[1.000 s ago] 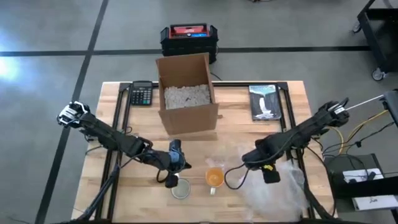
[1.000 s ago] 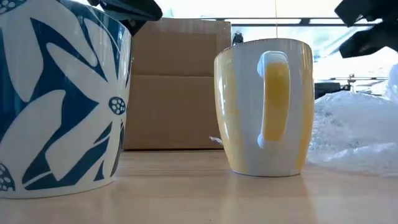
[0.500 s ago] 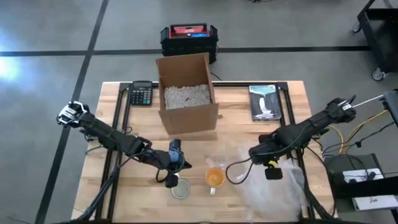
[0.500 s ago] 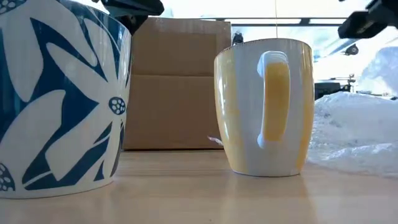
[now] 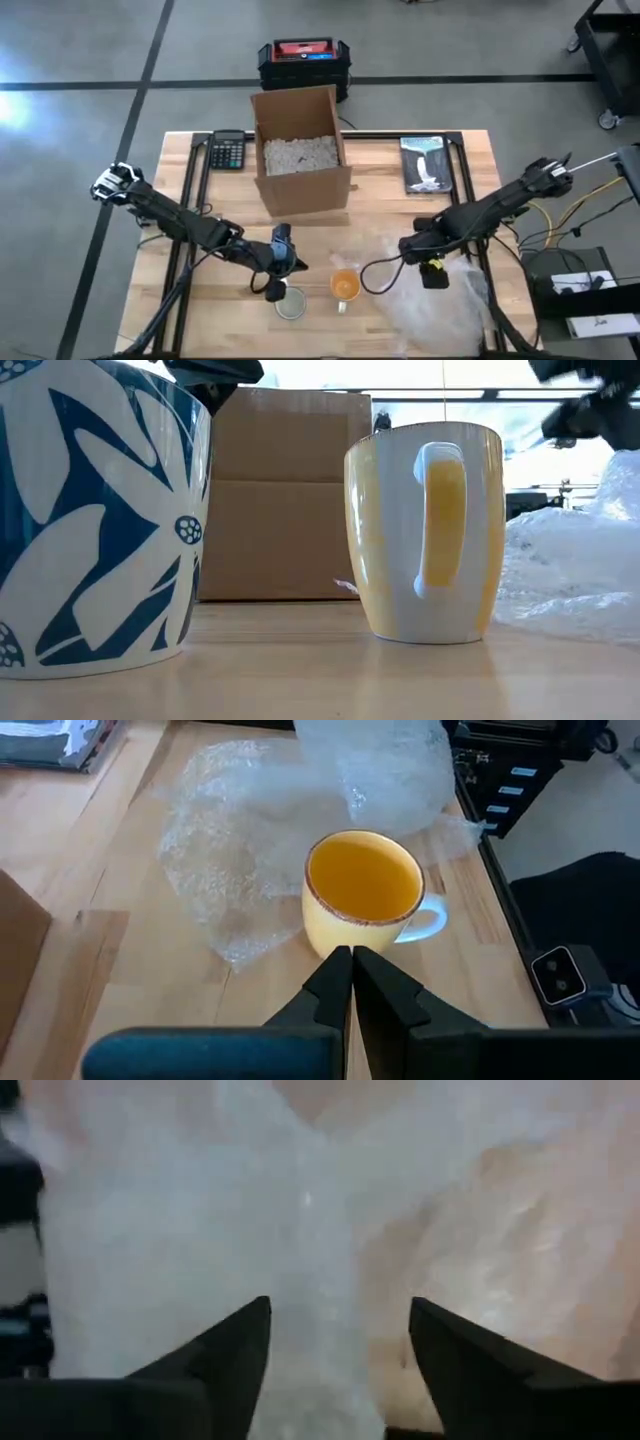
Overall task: Wrap mug
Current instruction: Prepare the transparent bubble wrap
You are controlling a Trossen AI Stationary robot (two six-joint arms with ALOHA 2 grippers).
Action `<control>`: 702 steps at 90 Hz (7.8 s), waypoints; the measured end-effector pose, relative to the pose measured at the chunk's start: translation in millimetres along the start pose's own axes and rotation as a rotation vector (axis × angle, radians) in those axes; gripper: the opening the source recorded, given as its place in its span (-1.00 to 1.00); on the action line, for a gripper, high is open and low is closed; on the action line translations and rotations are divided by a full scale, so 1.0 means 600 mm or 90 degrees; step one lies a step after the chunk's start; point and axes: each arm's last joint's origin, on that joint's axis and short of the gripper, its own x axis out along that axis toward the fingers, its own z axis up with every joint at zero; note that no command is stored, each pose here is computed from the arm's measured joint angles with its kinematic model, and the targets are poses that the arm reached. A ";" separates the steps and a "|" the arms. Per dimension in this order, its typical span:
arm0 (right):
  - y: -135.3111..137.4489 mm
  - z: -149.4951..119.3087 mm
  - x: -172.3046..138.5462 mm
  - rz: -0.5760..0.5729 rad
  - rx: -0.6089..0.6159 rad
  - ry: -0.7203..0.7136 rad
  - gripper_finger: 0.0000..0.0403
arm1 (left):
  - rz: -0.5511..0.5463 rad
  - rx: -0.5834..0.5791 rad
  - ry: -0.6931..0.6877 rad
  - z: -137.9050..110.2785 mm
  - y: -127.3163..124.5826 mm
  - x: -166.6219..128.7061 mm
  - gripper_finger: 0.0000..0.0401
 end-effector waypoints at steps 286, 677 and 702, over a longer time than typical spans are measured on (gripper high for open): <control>0.020 -0.005 -0.295 -0.270 -0.047 -0.482 -0.08 | 0.547 0.154 0.092 0.104 0.025 -0.090 -1.00; 0.011 0.052 -0.027 -0.109 0.071 -0.400 -0.17 | 0.231 -0.268 0.641 -0.074 -0.010 -0.183 -0.29; 0.093 0.095 -0.067 0.104 -0.104 -0.570 -0.09 | 0.145 -0.250 0.470 -0.061 -0.034 -0.181 0.26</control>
